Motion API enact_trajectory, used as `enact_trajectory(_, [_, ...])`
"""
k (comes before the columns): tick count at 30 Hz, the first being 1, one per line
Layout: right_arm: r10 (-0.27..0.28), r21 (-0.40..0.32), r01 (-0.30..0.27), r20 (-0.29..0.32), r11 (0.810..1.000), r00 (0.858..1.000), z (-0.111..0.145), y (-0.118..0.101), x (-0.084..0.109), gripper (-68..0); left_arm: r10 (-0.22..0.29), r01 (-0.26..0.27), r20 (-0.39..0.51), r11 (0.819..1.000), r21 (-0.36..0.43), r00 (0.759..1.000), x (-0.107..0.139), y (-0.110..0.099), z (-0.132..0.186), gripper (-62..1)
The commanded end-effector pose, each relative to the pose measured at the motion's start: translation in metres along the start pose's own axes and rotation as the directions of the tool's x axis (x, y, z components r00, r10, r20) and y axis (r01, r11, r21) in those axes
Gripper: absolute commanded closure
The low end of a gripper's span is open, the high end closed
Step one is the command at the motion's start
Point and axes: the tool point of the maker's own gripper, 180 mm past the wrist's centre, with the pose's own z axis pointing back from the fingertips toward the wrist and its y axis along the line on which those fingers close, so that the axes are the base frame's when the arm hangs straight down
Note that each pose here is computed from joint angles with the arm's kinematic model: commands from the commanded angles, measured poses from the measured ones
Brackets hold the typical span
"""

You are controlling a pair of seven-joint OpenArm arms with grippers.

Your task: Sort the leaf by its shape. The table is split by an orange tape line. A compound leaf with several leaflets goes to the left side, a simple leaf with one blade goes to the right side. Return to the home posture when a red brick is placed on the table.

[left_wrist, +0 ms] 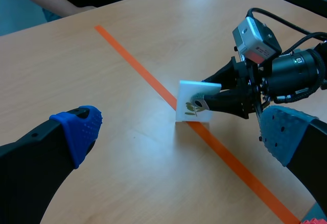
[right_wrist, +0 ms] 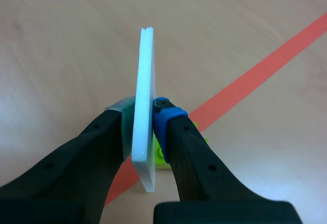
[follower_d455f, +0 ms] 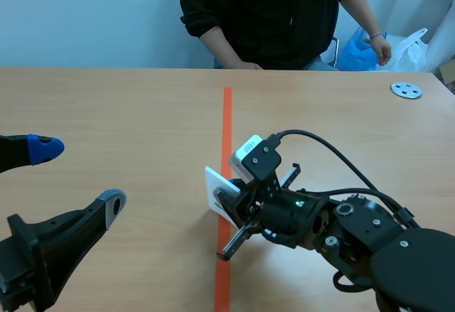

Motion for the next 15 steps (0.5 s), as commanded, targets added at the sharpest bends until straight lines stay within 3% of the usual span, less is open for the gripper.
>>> enact_trajectory(1, [0.037, -0.029, -0.035, 0.08, 0.999, 0.996, 0.005, -0.017, 0.029, -3.3, 0.001, -0.001, 0.039, 1.0, -0.003, 0.999, 0.011, -0.002, -0.001, -62.3])
enact_trajectory(7, [0.102, -0.121, -0.084, 0.15, 0.989, 0.983, 0.033, -0.044, 0.064, -3.3, 0.001, -0.001, 0.039, 1.0, -0.003, 0.999, 0.011, -0.002, -0.001, -62.3])
enact_trajectory(11, [0.101, -0.203, -0.064, 0.176, 0.977, 0.979, 0.059, -0.069, 0.08, -3.3, 0.001, -0.001, 0.039, 1.0, -0.003, 0.999, 0.011, -0.002, -0.001, -62.3])
enact_trajectory(15, [0.084, -0.304, -0.03, 0.167, 0.952, 0.982, 0.087, -0.104, 0.084, -3.3, 0.001, -0.001, 0.039, 1.0, -0.003, 0.999, 0.011, -0.002, -0.001, -62.3])
